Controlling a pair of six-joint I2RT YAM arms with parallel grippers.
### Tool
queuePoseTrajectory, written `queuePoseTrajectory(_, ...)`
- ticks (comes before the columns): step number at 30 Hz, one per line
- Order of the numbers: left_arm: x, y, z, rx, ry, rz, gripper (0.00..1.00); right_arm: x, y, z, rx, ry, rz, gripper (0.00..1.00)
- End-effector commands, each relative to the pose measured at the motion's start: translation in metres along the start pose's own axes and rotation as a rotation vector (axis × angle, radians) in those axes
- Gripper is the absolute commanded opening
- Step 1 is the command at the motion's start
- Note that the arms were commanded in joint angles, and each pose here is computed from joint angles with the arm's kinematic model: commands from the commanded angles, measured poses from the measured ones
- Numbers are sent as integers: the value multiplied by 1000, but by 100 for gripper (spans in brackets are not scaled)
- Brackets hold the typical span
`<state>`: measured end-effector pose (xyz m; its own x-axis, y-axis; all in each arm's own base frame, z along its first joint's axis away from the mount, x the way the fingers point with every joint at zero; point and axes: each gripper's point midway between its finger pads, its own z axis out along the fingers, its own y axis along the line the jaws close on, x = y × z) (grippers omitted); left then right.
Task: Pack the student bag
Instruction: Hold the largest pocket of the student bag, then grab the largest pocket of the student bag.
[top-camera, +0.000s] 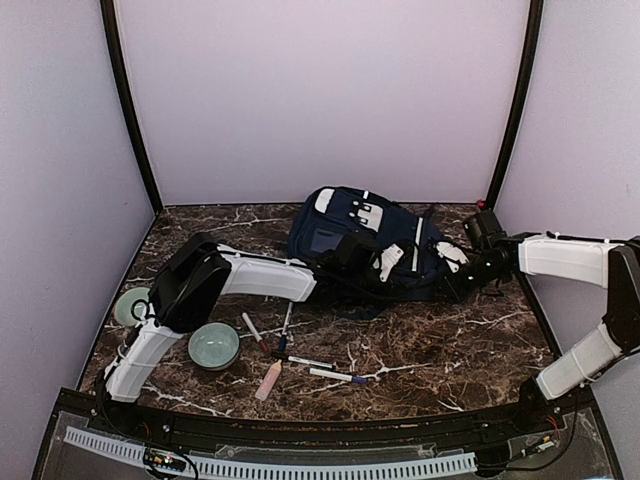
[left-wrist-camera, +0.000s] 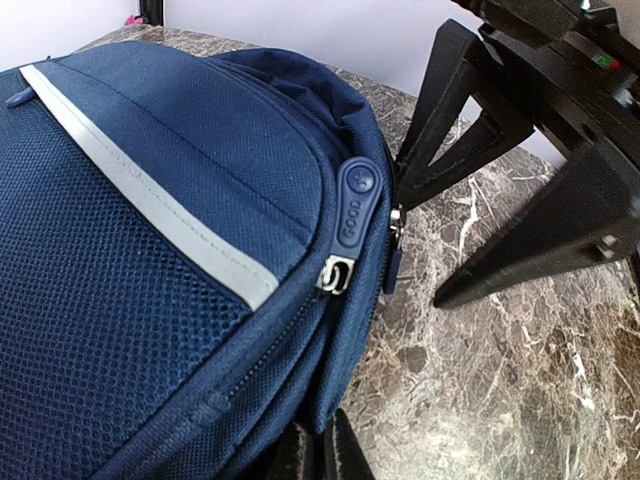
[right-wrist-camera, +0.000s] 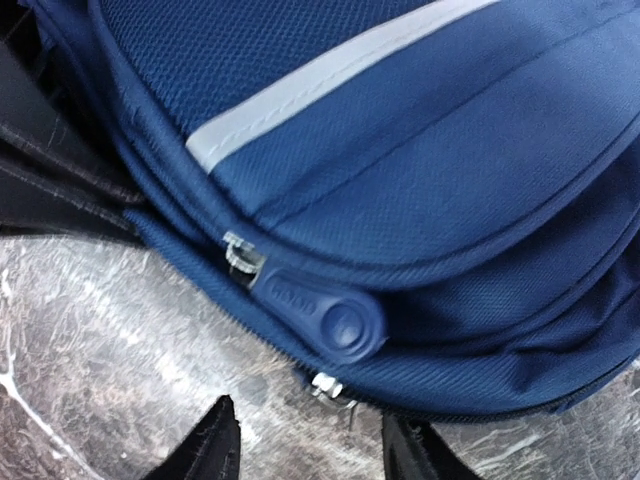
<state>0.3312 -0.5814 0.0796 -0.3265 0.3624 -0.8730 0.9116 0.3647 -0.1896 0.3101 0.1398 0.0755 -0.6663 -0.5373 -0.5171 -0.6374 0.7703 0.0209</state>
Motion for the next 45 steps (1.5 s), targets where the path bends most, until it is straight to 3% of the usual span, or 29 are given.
queuePoseTrajectory(1,-67,-35,-11,98,-178,24,0,-19,-18,0,89,-87,46,43)
queuePoseTrajectory(9,-76,-41,-13,117,-200,31,0,-20,-27,16,113,-61,88,37)
queuePoseTrajectory(21,-72,-40,-12,109,-187,44,0,-13,-24,1,116,-48,68,12)
queuePoseTrajectory(29,-67,-38,-11,98,-171,50,0,-5,-18,2,74,-6,58,9)
queuePoseTrajectory(34,-64,-37,-11,95,-163,59,0,2,-19,2,76,12,41,0)
queuePoseTrajectory(45,-27,-40,-22,101,-52,99,0,25,-47,-1,103,80,30,0)
